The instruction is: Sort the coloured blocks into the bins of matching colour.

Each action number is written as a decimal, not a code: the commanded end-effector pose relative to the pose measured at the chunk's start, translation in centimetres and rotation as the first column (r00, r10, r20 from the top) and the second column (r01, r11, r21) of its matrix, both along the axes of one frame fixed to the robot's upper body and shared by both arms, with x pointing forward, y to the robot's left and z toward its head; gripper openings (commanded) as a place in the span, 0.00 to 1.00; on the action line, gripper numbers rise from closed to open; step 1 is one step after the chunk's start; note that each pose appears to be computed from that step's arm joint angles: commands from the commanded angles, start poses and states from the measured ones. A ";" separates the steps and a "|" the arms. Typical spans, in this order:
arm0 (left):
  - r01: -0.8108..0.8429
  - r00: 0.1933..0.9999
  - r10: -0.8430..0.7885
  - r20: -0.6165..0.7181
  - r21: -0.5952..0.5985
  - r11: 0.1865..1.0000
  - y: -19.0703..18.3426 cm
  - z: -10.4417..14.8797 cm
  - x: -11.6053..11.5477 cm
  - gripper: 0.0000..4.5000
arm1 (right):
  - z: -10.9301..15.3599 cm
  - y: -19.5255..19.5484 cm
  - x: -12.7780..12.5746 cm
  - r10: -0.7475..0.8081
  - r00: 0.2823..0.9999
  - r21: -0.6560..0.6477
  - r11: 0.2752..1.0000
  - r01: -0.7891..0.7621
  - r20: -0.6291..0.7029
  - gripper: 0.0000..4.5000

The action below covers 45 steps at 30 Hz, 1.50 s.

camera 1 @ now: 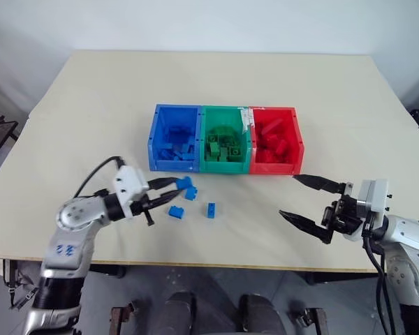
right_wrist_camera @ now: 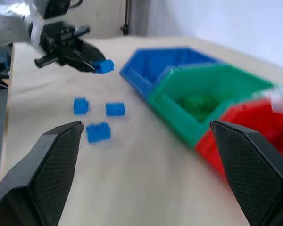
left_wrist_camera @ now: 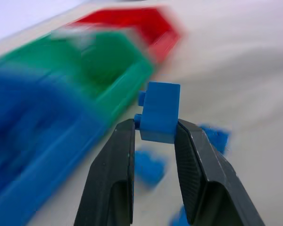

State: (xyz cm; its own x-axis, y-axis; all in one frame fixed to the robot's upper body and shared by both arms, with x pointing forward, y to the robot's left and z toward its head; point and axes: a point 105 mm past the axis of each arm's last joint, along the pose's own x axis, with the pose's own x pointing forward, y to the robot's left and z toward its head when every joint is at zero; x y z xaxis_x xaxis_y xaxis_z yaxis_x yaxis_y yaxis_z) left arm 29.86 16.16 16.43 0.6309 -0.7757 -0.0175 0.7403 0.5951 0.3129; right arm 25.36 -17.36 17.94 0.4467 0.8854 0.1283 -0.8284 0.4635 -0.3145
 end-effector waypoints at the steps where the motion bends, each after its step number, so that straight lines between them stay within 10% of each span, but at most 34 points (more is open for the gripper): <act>1: -0.173 0.984 0.176 0.030 -0.085 0.981 1.6 2.3 0.2 0.20 | 0.6 0.2 0.2 0.000 0.999 0.018 1.000 -0.001 0.041 1.00; 15: -0.245 0.969 0.246 -0.003 -0.052 0.968 -1.3 4.9 10.1 0.20 | 0.6 0.2 2.6 -0.083 0.992 0.037 0.996 0.080 0.090 1.00; 17: -0.226 0.974 0.225 -0.017 -0.058 0.972 -1.7 4.8 10.5 0.36 | 0.8 0.3 2.7 -0.088 0.992 0.043 0.996 0.084 0.093 1.00; 25: -0.102 0.994 0.103 0.025 -0.027 0.994 -0.1 4.3 8.0 0.88 | 1.0 -0.1 2.8 -0.101 0.990 0.038 0.995 0.097 0.096 1.00; 37: 0.011 1.000 -0.010 -0.007 0.213 0.977 9.6 0.5 0.5 0.99 | -0.7 -1.6 1.5 0.015 0.999 -0.139 0.990 -0.010 0.034 1.00; 45: 0.129 0.992 -0.124 -0.038 0.221 0.967 6.9 0.1 0.0 0.99 | -0.8 -2.3 1.1 0.015 1.000 -0.163 0.987 -0.012 0.020 1.00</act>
